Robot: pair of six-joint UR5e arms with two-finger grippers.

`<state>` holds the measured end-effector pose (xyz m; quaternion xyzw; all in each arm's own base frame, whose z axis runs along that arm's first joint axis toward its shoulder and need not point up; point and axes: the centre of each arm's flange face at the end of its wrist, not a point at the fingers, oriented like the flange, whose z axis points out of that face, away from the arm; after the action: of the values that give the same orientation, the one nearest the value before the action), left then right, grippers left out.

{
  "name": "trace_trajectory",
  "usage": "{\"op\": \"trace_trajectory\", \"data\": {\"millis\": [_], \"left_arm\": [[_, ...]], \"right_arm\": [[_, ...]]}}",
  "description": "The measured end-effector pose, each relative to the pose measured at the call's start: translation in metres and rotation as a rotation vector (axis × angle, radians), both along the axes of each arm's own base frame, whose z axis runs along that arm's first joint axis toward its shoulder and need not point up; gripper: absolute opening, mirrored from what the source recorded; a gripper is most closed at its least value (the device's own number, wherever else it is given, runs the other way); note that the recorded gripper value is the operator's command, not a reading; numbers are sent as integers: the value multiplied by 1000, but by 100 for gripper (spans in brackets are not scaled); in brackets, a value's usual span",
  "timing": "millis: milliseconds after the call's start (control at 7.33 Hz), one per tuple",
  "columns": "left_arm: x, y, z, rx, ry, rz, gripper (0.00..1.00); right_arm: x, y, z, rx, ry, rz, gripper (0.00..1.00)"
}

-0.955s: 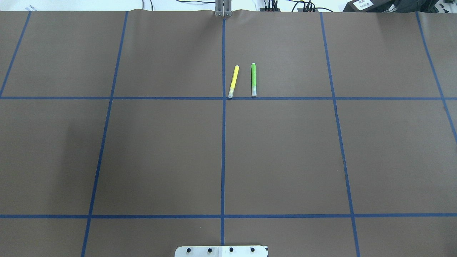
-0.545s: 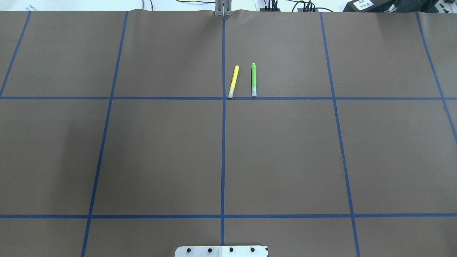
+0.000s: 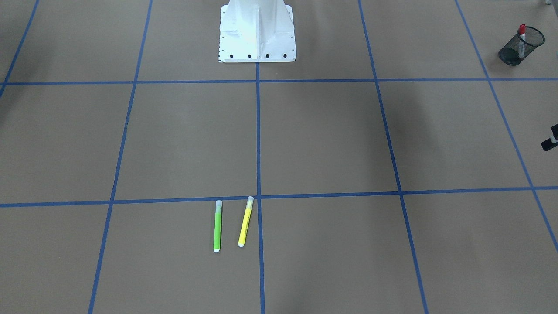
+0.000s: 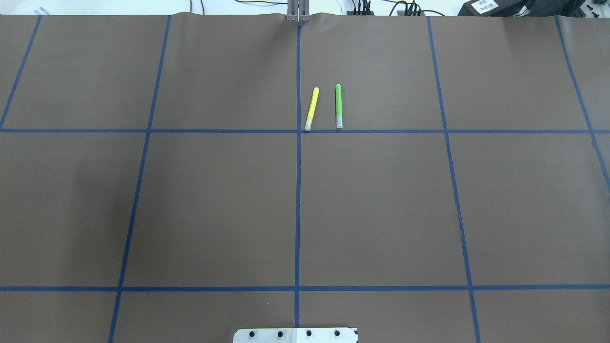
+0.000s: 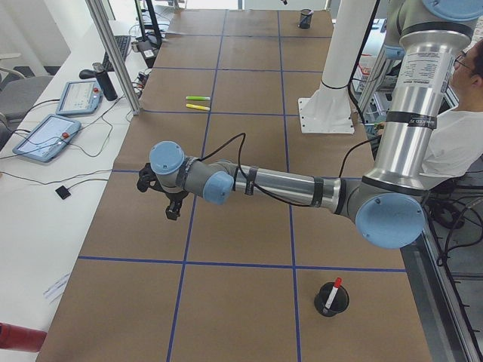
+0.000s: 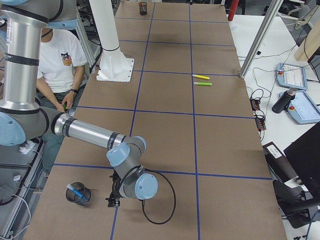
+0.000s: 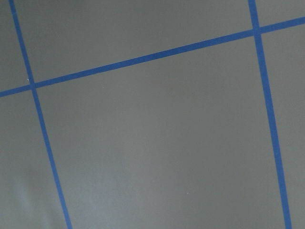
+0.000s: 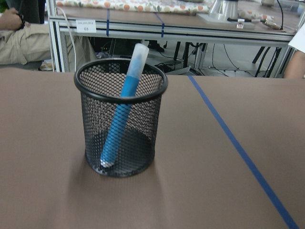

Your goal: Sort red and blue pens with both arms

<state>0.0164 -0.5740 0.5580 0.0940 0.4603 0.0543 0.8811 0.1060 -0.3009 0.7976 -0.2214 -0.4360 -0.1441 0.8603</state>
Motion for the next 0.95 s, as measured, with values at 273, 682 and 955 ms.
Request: {"op": "trace_trajectory", "data": {"millis": [273,682,955], "left_arm": [[-3,14,22,-32,-22,-6,100],[-10,31,51,-60,-95,-26,100],[-13,44,63,-77,-105,-27,100]], "right_arm": [[1,-46,-24,199,42,113,100],[5,-88,-48,402,145,325,100],[1,-107,-64,466,166,425,100]]}}
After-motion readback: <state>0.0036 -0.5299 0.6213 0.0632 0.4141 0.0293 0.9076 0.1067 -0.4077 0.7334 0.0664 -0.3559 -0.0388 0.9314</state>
